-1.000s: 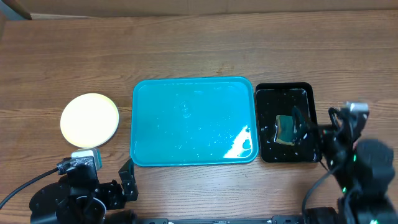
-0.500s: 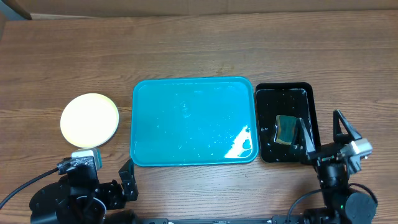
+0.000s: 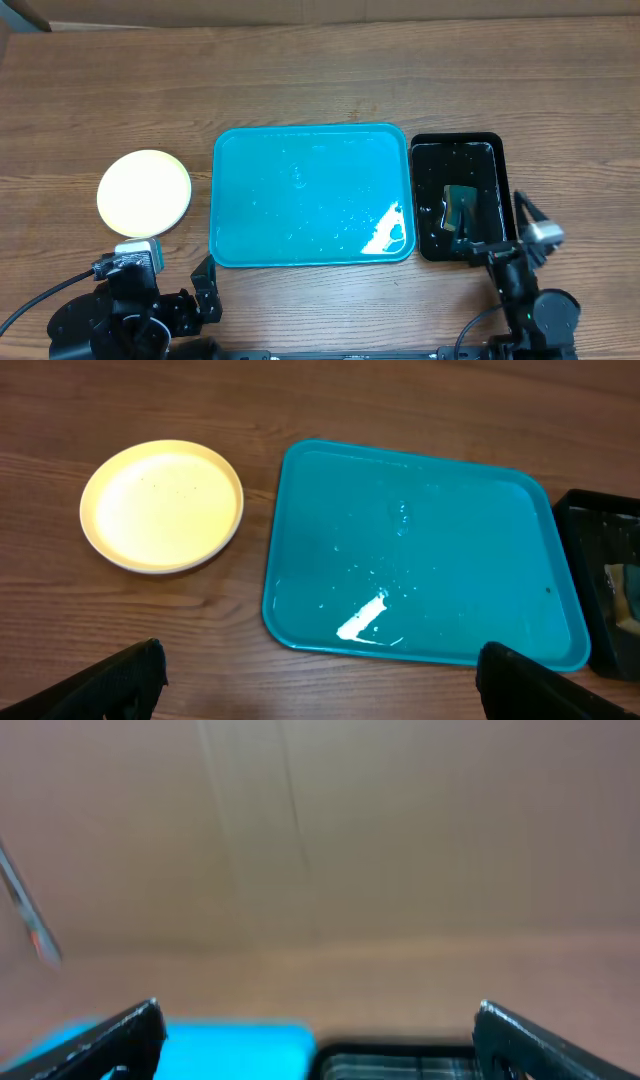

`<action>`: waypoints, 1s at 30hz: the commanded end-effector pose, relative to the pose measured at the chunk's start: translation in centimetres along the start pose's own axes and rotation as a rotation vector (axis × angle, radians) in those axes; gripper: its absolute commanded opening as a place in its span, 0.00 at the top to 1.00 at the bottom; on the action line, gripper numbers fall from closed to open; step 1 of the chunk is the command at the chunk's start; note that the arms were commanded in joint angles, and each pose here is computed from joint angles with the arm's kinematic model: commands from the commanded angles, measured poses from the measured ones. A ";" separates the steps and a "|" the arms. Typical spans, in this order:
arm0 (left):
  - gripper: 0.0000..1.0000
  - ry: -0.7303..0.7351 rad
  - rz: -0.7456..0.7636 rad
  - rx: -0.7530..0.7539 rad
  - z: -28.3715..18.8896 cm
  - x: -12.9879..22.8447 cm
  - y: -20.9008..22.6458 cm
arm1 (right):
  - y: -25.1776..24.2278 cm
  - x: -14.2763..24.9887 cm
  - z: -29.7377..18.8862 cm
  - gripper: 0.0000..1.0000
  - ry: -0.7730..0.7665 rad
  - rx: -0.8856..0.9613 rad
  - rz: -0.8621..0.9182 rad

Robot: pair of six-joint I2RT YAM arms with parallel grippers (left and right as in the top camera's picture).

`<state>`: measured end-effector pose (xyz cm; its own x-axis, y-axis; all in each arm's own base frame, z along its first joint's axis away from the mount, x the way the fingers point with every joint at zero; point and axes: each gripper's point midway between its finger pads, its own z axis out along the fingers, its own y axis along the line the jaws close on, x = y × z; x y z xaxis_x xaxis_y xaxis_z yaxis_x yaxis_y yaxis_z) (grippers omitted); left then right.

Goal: Clean dirty plates on tray and stack at the side

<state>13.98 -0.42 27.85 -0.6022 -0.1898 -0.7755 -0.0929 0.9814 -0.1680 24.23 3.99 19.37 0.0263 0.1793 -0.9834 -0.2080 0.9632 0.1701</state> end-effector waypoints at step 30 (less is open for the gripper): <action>0.00 -0.006 0.001 0.015 -0.1 0.0 -0.3 | -0.3 2.2 -0.1 0.00 0.078 0.008 -0.028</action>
<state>13.97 -0.42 27.83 -0.6028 -0.1899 -0.7750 -0.0931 0.9814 -0.1681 24.28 3.99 17.34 -0.0491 0.1427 -0.9886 -0.1951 0.9693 0.1496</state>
